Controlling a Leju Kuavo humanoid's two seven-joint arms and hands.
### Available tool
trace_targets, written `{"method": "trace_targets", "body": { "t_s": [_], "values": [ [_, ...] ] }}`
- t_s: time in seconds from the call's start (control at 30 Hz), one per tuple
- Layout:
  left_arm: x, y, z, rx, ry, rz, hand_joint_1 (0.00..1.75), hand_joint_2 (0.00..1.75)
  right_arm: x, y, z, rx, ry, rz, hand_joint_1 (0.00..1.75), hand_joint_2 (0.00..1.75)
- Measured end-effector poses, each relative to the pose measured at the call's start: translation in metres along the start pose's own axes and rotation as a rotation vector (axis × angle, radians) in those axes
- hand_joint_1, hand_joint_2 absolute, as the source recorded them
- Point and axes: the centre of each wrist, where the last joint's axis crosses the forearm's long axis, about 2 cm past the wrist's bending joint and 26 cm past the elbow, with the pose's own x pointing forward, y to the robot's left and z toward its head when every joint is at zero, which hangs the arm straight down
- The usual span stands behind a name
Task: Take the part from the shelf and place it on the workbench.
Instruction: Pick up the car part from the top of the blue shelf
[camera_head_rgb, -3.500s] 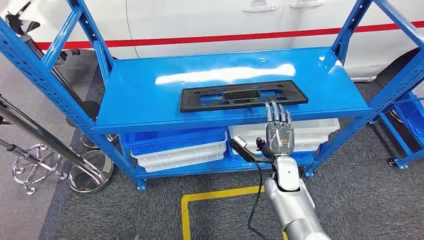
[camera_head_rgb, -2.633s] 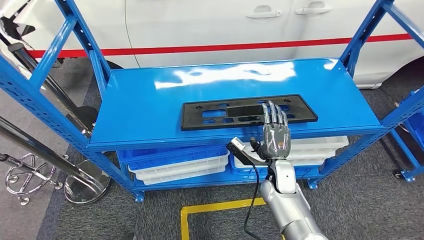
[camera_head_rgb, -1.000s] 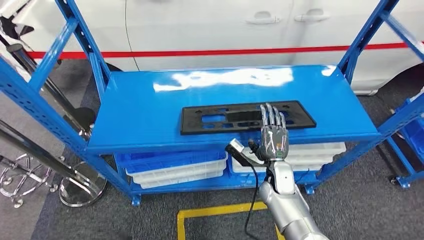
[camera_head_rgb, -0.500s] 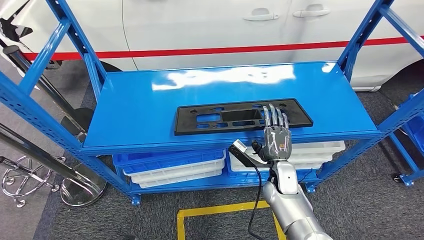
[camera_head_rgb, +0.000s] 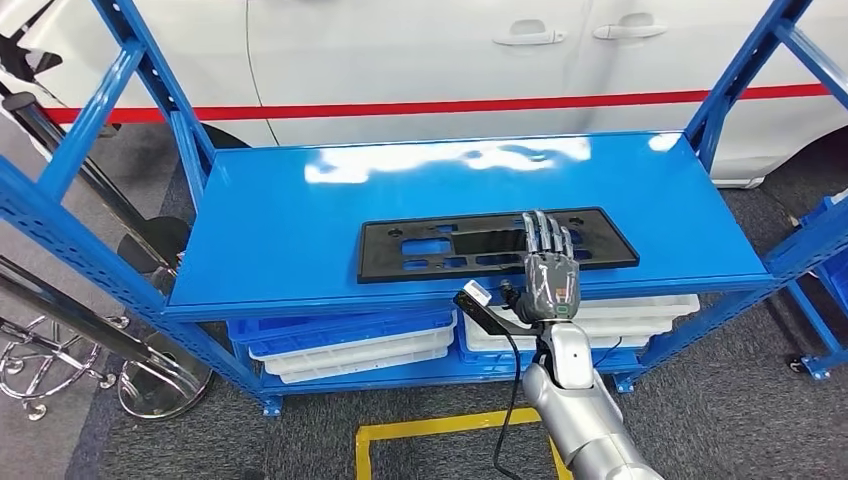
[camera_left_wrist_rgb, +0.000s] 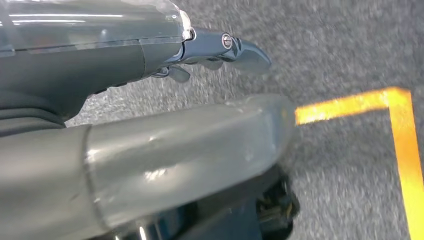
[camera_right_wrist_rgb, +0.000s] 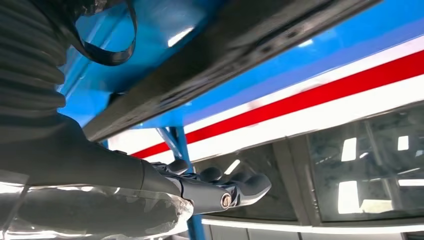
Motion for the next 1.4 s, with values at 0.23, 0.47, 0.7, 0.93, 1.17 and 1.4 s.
{"method": "trace_targets", "body": {
  "t_s": [0.23,0.47,0.7,0.93,1.17,1.4],
  "values": [
    [0.001,-0.001,-0.001,0.006,-0.014,0.019,0.00,0.00,-0.003,0.000,0.002,0.004,0.007,0.003,0.00,1.75],
    [0.001,-0.004,-0.001,0.012,-0.065,0.058,0.00,0.00,-0.007,0.000,0.006,0.007,0.009,0.005,0.83,1.75],
    [0.002,-0.004,-0.002,0.021,-0.085,0.057,0.00,0.00,-0.009,0.000,0.007,0.010,0.012,0.000,1.75,1.75],
    [0.004,-0.004,-0.003,0.032,-0.093,0.057,0.00,0.00,-0.010,-0.001,0.009,0.009,0.018,-0.009,1.75,1.75],
    [0.005,-0.006,-0.003,0.030,-0.097,0.050,0.00,0.00,-0.013,-0.003,0.011,0.001,0.014,-0.004,1.75,1.75],
    [0.007,-0.007,-0.004,0.051,-0.109,0.052,0.00,0.00,-0.016,-0.006,0.011,-0.009,0.009,-0.008,1.75,1.75]
  ]
}}
